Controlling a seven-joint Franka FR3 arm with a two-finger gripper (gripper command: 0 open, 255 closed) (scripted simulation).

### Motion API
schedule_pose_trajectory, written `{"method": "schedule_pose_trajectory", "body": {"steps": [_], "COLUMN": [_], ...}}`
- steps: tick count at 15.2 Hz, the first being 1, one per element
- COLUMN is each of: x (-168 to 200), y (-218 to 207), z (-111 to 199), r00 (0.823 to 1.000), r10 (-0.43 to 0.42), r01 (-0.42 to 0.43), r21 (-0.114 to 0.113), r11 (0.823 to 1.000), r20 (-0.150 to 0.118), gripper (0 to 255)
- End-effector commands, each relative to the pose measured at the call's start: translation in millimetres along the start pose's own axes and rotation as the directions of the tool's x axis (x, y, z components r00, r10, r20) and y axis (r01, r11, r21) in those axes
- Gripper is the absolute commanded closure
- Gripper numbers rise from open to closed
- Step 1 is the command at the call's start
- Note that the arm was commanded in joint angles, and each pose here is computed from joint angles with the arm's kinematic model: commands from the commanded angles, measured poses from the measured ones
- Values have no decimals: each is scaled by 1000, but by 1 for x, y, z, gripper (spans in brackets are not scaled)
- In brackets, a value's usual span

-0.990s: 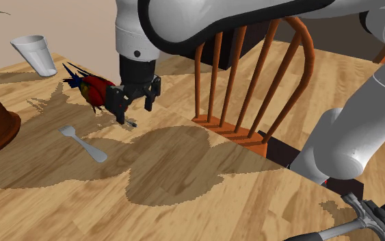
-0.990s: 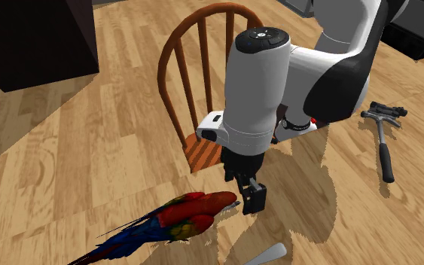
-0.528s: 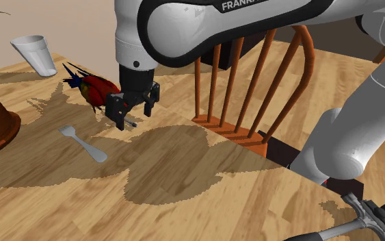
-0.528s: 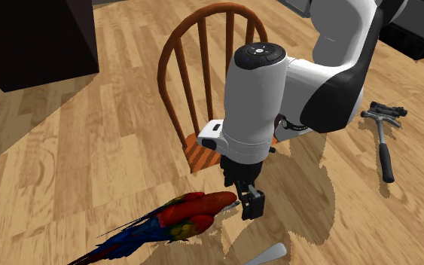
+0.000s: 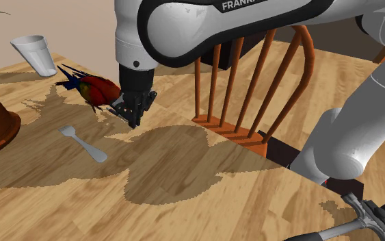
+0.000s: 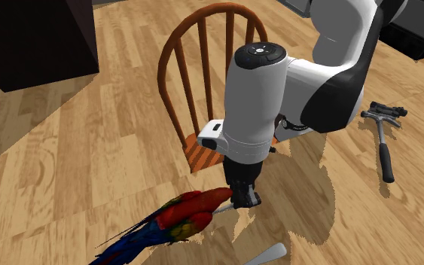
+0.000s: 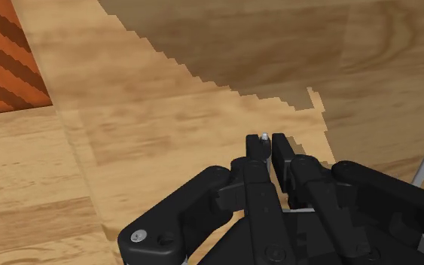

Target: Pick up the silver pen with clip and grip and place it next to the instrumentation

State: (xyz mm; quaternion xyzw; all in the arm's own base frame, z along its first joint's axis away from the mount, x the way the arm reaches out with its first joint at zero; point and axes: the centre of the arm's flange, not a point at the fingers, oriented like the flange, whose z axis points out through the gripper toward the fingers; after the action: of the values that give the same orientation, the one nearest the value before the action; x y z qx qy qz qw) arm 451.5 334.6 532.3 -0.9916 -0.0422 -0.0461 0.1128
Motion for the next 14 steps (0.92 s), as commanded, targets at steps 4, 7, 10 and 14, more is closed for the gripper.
{"method": "schedule_pose_trajectory", "body": {"steps": [4,7,10,14], "x": [0,1,3,5], "y": [1,-2,-5,-10], "z": [1,-10,-25,-45], "r00": [1000,1000,1000,1000], "r10": [1,1,1,1], "r01": [-1,-1,-1,-1], "r21": [-1,-1,-1,-1], "r11": [1000,1000,1000,1000], "r20": [1,1,1,1], "gripper": [255,255,255,255]}}
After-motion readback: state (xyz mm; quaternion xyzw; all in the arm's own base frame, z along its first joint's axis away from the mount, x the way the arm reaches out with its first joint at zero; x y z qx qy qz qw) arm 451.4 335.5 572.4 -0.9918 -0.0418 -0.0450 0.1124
